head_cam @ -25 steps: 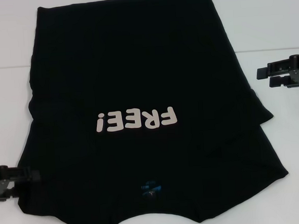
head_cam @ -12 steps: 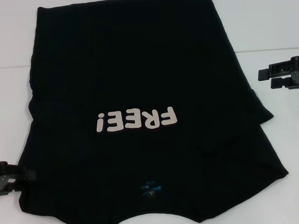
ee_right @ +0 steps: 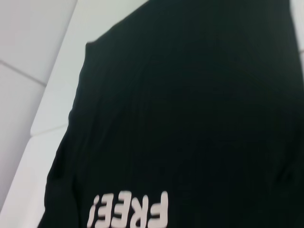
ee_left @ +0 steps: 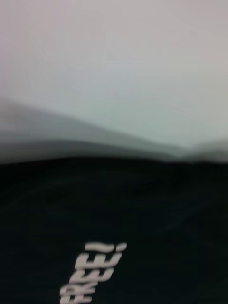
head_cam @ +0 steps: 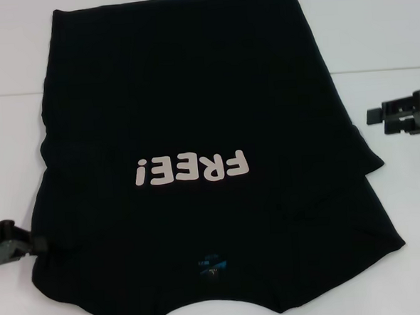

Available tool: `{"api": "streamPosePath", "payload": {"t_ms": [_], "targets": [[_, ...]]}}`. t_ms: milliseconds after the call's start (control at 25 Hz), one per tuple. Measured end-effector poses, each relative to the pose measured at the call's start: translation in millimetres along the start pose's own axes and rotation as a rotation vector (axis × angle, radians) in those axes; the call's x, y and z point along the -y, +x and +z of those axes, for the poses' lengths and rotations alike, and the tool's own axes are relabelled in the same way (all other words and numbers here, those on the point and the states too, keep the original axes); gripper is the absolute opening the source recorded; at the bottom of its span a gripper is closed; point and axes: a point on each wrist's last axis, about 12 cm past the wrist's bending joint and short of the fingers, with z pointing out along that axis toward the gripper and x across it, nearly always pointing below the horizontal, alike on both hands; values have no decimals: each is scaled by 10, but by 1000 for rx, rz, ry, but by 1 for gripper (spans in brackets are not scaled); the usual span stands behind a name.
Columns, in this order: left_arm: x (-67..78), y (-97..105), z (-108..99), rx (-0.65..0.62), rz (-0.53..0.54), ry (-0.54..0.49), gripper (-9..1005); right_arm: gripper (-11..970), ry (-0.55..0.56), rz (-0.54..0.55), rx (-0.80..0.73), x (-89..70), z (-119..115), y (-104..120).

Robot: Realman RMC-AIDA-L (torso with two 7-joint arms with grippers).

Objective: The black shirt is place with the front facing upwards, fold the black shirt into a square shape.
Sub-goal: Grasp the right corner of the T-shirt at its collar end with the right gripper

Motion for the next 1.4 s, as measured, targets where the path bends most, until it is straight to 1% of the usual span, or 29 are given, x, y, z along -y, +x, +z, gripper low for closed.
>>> {"api": "streamPosePath", "payload": {"t_ms": [160,320,440,560,680,960,1160,1400], "targets": [[82,-44,23,-6,31,44,26,583,-22,-8,-51,38,-101,101],[158,-110,57,-11,56,58,25,583,-26,-1,-126,105,-231,226],[222,-180,86,-7,76,60,25,583,5,7,-198,161,-298,319],[269,-232,131,-7,90,55,25,584,37,7,-244,194,-317,371],[300,-267,161,-7,98,52,25,584,61,-3,-271,213,-293,406],[291,-274,172,3,94,50,25,584,132,-47,-276,282,-175,454],[284,-272,173,7,91,51,25,584,145,-56,-275,291,-61,502],[288,-277,182,8,92,50,26,583,177,-88,-326,253,122,578]]}}
